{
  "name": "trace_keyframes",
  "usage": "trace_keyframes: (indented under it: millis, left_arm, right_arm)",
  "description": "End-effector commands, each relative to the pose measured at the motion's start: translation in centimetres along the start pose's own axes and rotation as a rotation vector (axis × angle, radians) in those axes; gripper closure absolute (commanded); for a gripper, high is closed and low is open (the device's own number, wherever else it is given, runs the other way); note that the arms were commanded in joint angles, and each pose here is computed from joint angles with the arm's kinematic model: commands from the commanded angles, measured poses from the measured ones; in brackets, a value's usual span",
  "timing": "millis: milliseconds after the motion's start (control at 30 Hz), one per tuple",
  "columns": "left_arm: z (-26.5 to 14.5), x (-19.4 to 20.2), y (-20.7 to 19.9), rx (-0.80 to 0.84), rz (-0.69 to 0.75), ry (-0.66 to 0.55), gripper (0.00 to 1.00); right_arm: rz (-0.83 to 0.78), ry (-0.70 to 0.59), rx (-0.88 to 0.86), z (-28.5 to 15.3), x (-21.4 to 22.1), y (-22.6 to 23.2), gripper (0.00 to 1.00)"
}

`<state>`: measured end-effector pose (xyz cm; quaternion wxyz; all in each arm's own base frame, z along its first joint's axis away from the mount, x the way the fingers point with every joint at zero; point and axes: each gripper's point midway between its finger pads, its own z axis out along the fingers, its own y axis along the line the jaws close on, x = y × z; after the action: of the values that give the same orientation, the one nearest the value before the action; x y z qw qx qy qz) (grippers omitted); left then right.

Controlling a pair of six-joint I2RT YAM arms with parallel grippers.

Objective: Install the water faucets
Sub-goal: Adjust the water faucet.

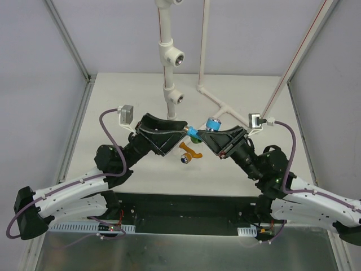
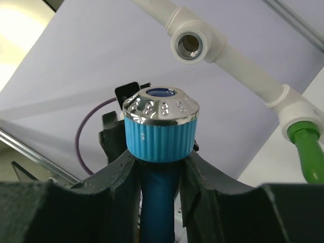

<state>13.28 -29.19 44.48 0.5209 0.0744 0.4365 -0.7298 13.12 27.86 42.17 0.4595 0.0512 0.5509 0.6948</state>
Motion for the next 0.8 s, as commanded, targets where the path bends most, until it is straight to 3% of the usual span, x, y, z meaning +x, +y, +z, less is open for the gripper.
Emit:
trace_keyframes:
  millis: [0, 100, 333, 567, 767]
  left_arm:
    - [-1.1, -1.9, -2.5, 0.021, 0.055, -0.01, 0.32]
    - [-2.8, -2.2, -1.7, -0.094, 0.128, 0.044, 0.27]
    - [-7.9, -2.3, 3.1, -0.486, 0.388, 0.322, 0.27]
    - [-7.8, -1.5, 6.8, -0.601, 0.513, 0.463, 0.28]
    - [-7.4, -3.6, 10.2, -0.636, 0.461, 0.429, 0.3]
  right_arm:
    - [-0.148, -0.034, -0.029, -0.7, -1.5, 0.8, 1.0]
    - [-0.278, -0.046, -0.017, -1.3, -1.7, -0.3, 1.0]
    - [-0.697, 0.02, 0.053, -0.8, -2.2, -2.1, 1.0]
    - [-0.934, 0.051, -0.008, 1.7, -2.8, -0.3, 1.0]
    - [-1.004, -0.022, -0.089, 2.9, -4.0, 1.7, 1.0]
